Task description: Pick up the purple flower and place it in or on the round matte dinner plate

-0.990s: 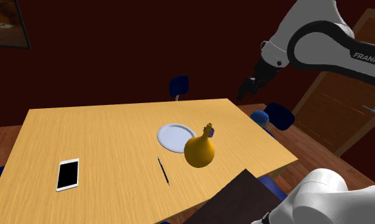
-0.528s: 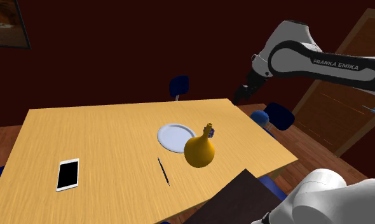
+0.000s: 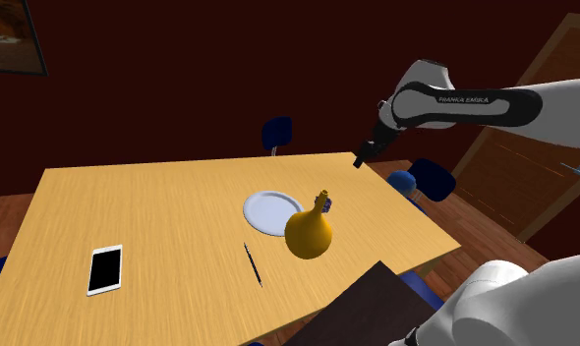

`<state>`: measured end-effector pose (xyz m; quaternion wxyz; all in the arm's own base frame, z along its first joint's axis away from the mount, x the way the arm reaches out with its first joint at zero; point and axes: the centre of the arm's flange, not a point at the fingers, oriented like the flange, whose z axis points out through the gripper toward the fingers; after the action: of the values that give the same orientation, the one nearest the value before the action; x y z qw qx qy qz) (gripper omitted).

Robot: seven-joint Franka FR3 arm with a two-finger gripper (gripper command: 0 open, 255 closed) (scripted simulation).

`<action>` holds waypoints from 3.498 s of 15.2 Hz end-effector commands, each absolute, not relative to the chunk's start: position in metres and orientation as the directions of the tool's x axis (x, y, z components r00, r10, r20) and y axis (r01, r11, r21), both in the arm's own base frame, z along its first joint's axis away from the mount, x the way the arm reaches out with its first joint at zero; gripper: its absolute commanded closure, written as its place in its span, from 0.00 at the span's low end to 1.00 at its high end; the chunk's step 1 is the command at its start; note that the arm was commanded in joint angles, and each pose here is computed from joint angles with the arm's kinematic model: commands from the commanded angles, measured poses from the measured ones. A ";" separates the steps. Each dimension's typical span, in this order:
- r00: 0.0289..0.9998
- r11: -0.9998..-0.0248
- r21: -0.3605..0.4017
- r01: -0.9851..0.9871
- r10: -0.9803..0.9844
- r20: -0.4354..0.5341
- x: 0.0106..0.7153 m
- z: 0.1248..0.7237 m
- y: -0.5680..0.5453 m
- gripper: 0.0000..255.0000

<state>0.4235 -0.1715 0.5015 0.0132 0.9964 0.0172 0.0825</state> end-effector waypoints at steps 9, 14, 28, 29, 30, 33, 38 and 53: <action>0.989 -0.997 -0.023 0.070 0.067 0.134 0.484 0.409 -0.261 0.00; 0.989 -0.995 -0.051 0.089 0.082 0.119 0.514 0.361 -0.302 0.00; 0.989 -0.984 -0.120 0.132 0.122 0.084 0.589 0.229 -0.397 0.00; 0.989 -0.984 -0.120 0.132 0.122 0.084 0.590 0.224 -0.396 0.00; 0.989 -0.984 -0.120 0.132 0.122 0.084 0.590 0.219 -0.395 0.00; 0.989 -0.984 -0.120 0.132 0.122 0.084 0.591 0.203 -0.393 0.00; 0.989 -0.984 -0.120 0.132 0.122 0.084 0.592 0.195 -0.392 0.00; 0.989 -0.984 -0.121 0.132 0.122 0.084 0.592 0.195 -0.392 0.00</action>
<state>0.5917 -0.3922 0.1952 -0.0630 0.9952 0.0640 0.0382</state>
